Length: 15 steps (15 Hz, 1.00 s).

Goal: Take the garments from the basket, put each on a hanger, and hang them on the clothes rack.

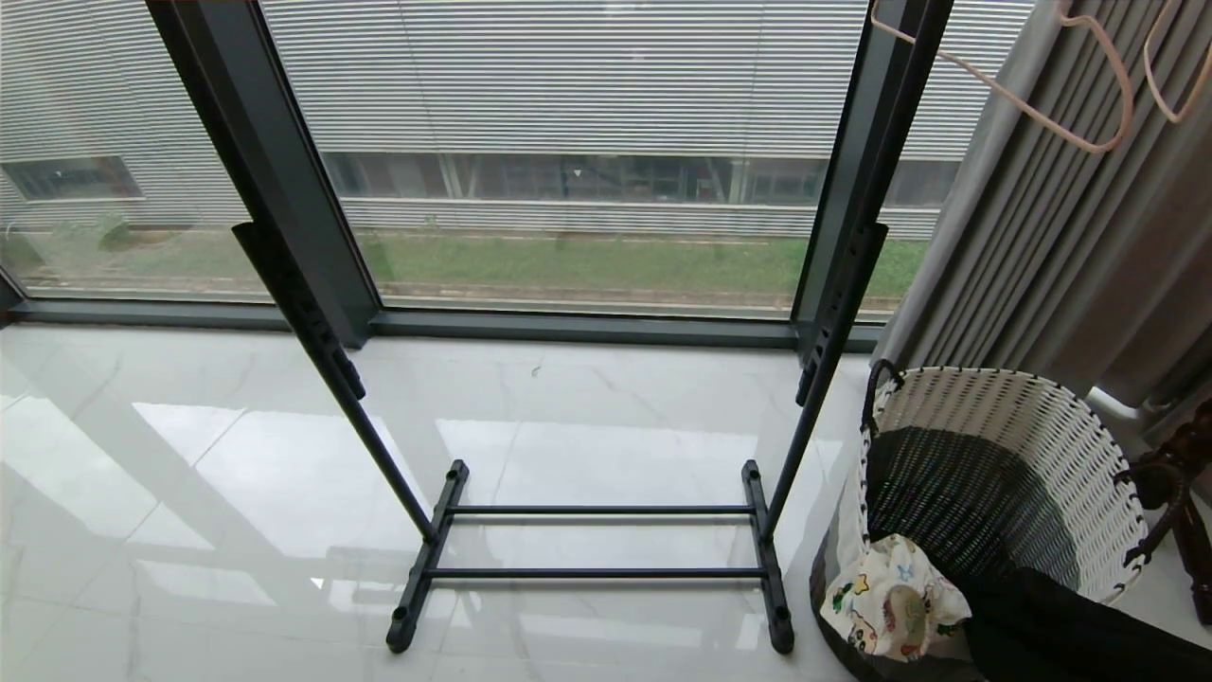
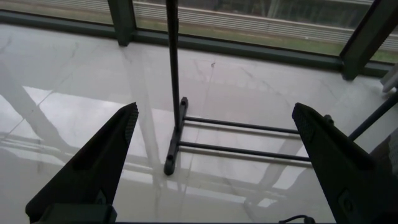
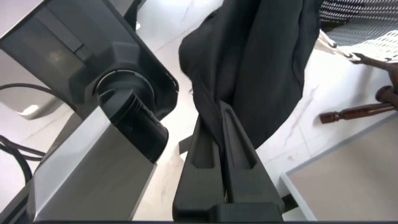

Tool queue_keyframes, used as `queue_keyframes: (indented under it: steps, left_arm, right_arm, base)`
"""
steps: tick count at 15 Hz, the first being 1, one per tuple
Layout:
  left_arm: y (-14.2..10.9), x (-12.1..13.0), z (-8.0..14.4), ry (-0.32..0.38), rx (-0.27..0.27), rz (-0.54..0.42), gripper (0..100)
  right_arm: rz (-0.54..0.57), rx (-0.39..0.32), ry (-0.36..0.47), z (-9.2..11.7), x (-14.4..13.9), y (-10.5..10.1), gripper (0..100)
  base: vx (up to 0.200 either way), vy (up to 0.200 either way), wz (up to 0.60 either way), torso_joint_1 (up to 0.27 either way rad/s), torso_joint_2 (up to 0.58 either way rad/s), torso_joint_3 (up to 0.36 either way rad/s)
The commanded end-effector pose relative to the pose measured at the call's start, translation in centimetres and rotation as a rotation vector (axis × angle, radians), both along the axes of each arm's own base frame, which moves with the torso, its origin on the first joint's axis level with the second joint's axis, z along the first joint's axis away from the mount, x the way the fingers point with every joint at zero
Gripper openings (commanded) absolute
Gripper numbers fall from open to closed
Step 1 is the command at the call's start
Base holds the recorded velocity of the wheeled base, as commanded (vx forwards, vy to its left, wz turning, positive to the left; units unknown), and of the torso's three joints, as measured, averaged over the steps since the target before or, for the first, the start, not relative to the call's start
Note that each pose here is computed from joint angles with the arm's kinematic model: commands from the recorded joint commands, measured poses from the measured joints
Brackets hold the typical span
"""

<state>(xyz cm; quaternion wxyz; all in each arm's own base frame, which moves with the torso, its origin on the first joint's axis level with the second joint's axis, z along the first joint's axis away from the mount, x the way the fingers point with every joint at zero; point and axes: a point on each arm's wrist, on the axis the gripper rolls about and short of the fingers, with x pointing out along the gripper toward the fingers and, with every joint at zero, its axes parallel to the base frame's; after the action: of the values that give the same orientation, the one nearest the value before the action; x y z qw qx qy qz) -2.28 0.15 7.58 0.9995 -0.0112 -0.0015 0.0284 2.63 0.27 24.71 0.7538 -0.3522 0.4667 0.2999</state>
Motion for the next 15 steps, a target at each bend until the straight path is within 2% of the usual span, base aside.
queue_keyframes:
  steps: [1, 11, 13, 15]
  left_arm:
    - [0.0, 0.0, 0.0, -0.001, -0.001, -0.002, 100]
    - [0.0, 0.0, 0.0, -0.001, -0.002, -0.002, 100]
    - [0.0, 0.0, 0.0, -0.001, 0.002, -0.003, 100]
    - [0.0, 0.0, 0.0, -0.001, -0.005, -0.002, 100]
  right_arm:
    - [0.014, 0.0, -0.035, 0.4, -0.4, 0.0, 0]
    - [0.084, 0.013, -0.031, 1.1, 0.7, 0.3, 0]
    - [0.132, 0.063, -0.019, 1.3, 1.7, 0.6, 0]
    - [0.198, 0.137, -0.054, 1.4, 3.5, 1.2, 0]
  base:
    - [-0.2, 0.0, 0.0, -0.002, 0.0, 0.017]
    - [-0.2, 0.0, 0.0, 0.003, 0.0, 0.003]
    - [0.0, 0.0, 0.0, 0.0, 0.0, 0.0]
    - [0.0, 0.0, 0.0, 0.0, 0.0, 0.0]
